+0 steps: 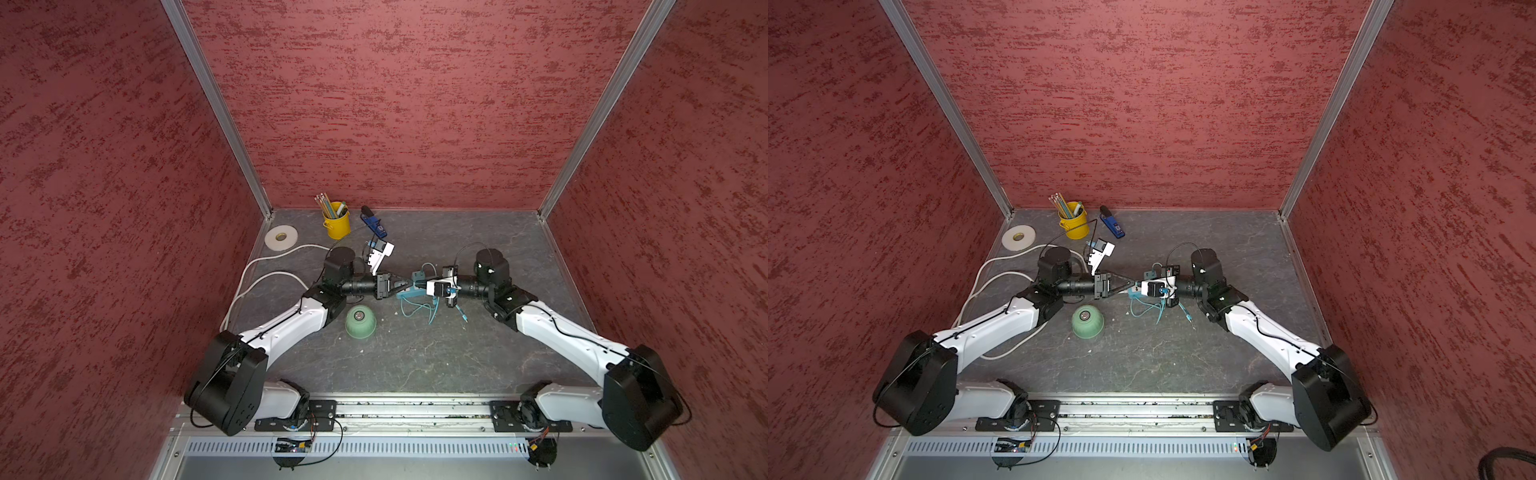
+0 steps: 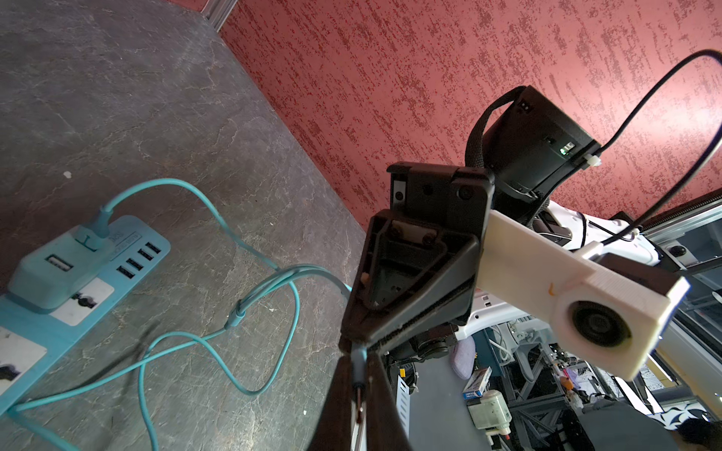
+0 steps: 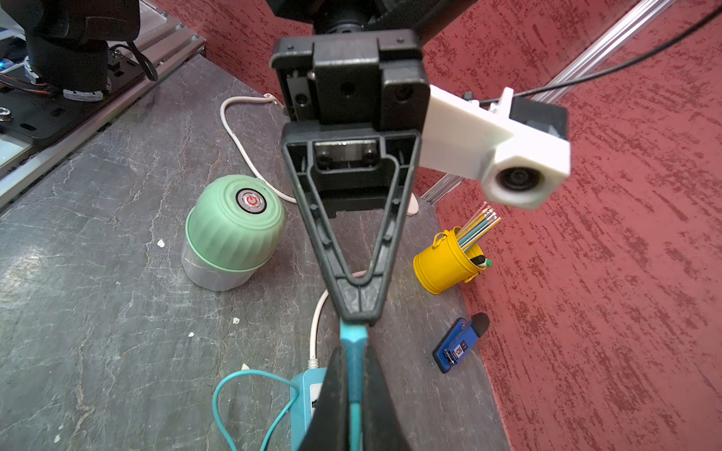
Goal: Charge the cordless meat grinders
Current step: Pick up the charging cable from the center of the board.
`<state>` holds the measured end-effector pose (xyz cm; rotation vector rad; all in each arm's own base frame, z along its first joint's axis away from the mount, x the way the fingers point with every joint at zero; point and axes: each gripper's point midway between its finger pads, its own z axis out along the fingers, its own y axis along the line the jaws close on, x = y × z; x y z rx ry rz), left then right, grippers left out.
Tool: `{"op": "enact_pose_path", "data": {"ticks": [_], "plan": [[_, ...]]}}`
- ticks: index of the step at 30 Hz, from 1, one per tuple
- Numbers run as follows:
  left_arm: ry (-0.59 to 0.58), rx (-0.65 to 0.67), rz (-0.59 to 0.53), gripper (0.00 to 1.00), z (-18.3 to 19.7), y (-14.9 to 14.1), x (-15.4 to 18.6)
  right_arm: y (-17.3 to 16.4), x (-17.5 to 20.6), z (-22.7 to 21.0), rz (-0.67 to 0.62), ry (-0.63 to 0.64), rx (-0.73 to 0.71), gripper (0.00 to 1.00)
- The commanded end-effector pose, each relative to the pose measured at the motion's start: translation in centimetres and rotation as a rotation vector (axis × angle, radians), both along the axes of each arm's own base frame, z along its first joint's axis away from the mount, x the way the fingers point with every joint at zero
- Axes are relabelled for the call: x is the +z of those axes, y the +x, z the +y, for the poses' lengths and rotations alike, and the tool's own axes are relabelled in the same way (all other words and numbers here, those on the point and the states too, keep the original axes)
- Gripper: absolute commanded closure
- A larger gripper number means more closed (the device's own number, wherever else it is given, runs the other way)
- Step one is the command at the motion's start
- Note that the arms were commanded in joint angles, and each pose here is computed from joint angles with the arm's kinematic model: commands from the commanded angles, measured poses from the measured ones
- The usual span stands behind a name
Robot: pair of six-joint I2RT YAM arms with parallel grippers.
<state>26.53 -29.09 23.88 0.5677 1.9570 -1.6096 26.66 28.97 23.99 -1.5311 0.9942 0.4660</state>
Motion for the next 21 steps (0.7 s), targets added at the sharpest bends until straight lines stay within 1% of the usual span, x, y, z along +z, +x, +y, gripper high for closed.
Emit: {"op": "enact_pose_path", "data": {"ticks": [1, 3, 4, 6, 7, 8, 10, 11, 12, 13, 15, 19, 21], "plan": [[-0.018, -0.011, -0.021, 1.0, -0.1, 0.2, 0.8, -0.2, 0.8, 0.5, -0.026, 0.022, 0.023, 1.0], [-0.016, -0.002, -0.019, 1.0, 0.0, 0.2, 0.8, -0.2, 0.8, 0.4, -0.024, 0.022, 0.015, 1.0], [-0.011, 0.012, -0.017, 0.91, 0.1, 0.4, 0.7, -0.1, 0.8, 0.3, -0.021, 0.022, 0.01, 1.0], [0.001, 0.067, -0.028, 0.62, 0.7, 0.9, 0.6, 0.0, 0.6, 0.2, -0.01, 0.022, -0.002, 1.0], [0.012, 0.111, -0.044, 0.51, 1.1, 1.3, 0.6, 0.0, 0.5, 0.2, -0.002, 0.02, -0.007, 1.0], [0.028, 0.157, -0.056, 0.44, 1.7, 1.6, 0.6, 0.0, 0.4, 0.1, 0.005, 0.019, -0.015, 1.0], [0.116, 0.325, -0.084, 0.3, 3.6, 2.9, 0.1, 0.1, 0.0, 0.0, 0.026, 0.016, -0.033, 1.0], [0.163, 0.409, -0.078, 0.27, 4.8, 3.4, -0.3, 0.2, -0.2, -0.1, 0.035, 0.014, -0.044, 1.0], [0.221, 0.52, -0.052, 0.26, 6.4, 4.0, -0.9, 0.4, -0.4, -0.2, 0.048, 0.013, -0.059, 1.0], [0.27, 0.624, -0.006, 0.25, 8.1, 4.4, -1.5, 0.4, -0.6, -0.2, 0.063, 0.013, -0.068, 1.0], [0.349, 0.775, 0.097, 0.24, 11.2, 4.1, -2.8, 0.7, -0.9, -0.3, 0.082, 0.014, -0.091, 1.0], [0.527, 0.974, 0.3, 0.19, 15.9, 1.6, -5.4, 1.1, -1.5, -0.5, 0.112, 0.013, -0.126, 1.0], [0.56, 1.033, 0.39, 0.16, 17.0, 0.3, -6.4, 1.2, -1.8, -0.6, 0.121, 0.008, -0.138, 1.0]]}}
